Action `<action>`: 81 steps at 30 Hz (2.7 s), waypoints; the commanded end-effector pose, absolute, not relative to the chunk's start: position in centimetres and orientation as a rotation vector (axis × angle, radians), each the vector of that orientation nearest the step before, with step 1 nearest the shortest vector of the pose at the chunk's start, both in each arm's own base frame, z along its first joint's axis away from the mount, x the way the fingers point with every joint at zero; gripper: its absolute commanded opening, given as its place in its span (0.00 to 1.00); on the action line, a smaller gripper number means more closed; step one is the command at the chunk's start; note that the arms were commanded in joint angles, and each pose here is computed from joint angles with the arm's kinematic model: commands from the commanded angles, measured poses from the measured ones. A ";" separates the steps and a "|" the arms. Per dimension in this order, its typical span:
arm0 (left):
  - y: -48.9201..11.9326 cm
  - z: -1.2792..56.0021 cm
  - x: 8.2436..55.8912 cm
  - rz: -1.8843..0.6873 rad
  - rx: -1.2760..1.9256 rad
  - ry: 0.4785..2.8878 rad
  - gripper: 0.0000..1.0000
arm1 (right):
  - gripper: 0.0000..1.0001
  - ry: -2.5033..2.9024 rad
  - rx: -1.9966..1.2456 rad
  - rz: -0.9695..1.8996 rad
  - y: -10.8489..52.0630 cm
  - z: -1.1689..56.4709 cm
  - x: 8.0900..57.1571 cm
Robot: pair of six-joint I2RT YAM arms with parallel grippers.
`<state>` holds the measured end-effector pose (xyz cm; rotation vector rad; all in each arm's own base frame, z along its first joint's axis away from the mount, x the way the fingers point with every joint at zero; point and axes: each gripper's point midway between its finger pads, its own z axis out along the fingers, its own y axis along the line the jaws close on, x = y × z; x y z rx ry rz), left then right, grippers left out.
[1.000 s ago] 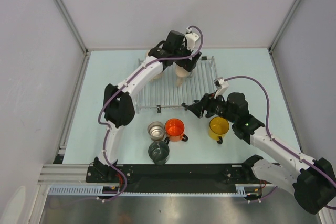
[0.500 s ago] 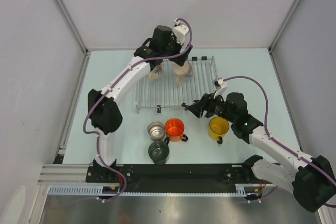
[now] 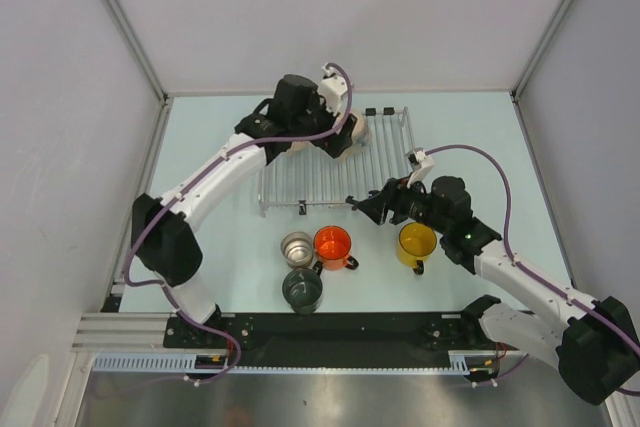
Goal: Load the cups into the dish rack
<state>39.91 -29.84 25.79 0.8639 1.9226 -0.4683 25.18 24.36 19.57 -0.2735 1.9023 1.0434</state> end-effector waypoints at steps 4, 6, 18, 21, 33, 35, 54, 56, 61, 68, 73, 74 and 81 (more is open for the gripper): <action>-33.2 23.1 40.2 -0.576 0.896 1.965 1.00 | 0.70 1.838 -0.276 1.049 24.1 21.1 25.3; -33.8 22.7 40.7 -0.590 0.902 1.969 1.00 | 0.70 1.838 -0.276 1.050 24.1 21.1 25.3; -33.0 25.2 40.5 -0.554 0.894 1.908 1.00 | 0.69 1.845 -0.254 1.004 23.1 20.9 25.8; -30.9 24.7 39.7 -0.483 0.899 1.901 1.00 | 0.66 1.879 -0.197 0.895 21.9 20.0 27.0; -21.1 20.8 39.2 -0.446 0.776 2.006 1.00 | 0.62 1.957 -0.116 0.689 21.6 20.2 30.3; -20.0 19.2 39.1 -0.443 0.763 2.045 1.00 | 0.62 1.960 -0.104 0.616 21.8 20.7 31.7; -11.2 15.7 38.7 -0.356 0.628 2.105 1.00 | 0.52 2.113 0.165 -0.090 11.1 16.2 40.5; -10.6 15.2 39.1 -0.343 0.616 2.118 1.00 | 0.51 2.126 0.180 -0.099 10.6 15.6 40.8; -10.5 13.9 40.0 -0.340 0.605 2.152 1.00 | 0.50 2.191 0.174 -0.144 10.1 12.5 41.4; -10.2 12.2 40.4 -0.333 0.605 2.182 0.99 | 0.34 2.247 0.182 -0.159 9.4 10.2 40.9; -10.2 11.1 39.9 -0.337 0.618 2.207 0.96 | 0.22 2.254 0.202 -0.132 9.2 10.1 40.0; -10.0 11.0 39.8 -0.328 0.624 2.207 0.96 | 0.22 2.264 0.202 -0.133 9.0 9.7 39.5; -10.1 9.6 38.6 -0.344 0.661 2.233 0.70 | 0.20 2.260 0.217 -0.100 8.9 9.4 38.3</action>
